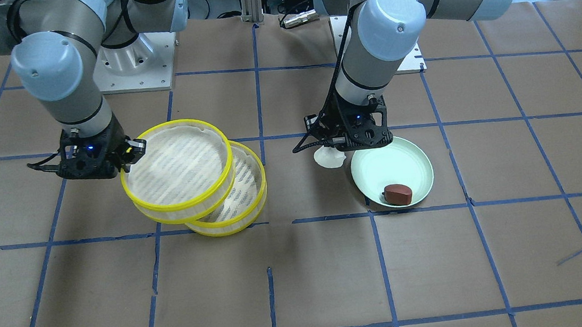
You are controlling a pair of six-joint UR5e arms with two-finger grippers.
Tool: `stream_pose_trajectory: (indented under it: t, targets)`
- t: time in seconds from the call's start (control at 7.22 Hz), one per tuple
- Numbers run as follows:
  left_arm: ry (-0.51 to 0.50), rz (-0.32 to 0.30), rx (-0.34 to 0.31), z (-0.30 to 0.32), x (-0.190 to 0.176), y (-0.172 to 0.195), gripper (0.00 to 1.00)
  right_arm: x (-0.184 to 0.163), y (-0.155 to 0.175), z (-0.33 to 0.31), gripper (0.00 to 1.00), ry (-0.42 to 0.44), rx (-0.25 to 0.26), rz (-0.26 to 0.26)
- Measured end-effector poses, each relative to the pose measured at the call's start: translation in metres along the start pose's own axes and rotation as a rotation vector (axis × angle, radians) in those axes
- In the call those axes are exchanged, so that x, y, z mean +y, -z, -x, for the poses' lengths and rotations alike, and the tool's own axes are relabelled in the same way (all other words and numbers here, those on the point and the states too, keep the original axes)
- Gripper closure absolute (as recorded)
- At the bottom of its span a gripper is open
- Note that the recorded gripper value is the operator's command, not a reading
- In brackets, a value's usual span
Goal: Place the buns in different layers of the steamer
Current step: 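Lower the white bun into the bottom steamer tier and open the left gripper, then withdraw the left gripper toward the bowl while the right carries the tier back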
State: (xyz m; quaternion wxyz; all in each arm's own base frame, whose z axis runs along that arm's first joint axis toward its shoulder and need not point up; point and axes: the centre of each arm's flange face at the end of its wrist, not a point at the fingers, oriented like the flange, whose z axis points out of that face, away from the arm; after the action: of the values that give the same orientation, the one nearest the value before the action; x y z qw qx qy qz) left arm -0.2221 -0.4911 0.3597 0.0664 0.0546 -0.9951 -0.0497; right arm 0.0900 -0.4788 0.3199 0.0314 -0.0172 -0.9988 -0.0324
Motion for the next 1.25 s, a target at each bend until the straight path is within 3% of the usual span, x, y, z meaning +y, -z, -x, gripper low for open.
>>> stream_pose_trajectory:
  t: [0.42, 0.83, 0.97, 1.11, 1.25]
  targets:
    - [0.052, 0.007, 0.060, -0.037, 0.007, -0.018, 0.91, -0.016, 0.003, -0.118, 0.90, 0.029, -0.014, 0.001]
    - [0.112, -0.049, 0.104, -0.116, 0.013, -0.079, 0.88, -0.018, -0.002, -0.191, 0.90, 0.021, -0.023, 0.004]
    - [0.141, -0.049, 0.108, -0.133, 0.020, -0.093, 0.11, -0.020, -0.003, -0.200, 0.90, 0.015, -0.025, 0.004]
    - [0.181, -0.041, 0.109, -0.148, 0.030, -0.101, 0.00, -0.020, -0.004, -0.204, 0.90, 0.011, -0.026, 0.006]
    - [0.215, -0.035, 0.109, -0.159, 0.041, -0.105, 0.00, -0.020, -0.004, -0.206, 0.90, 0.009, -0.028, 0.009]
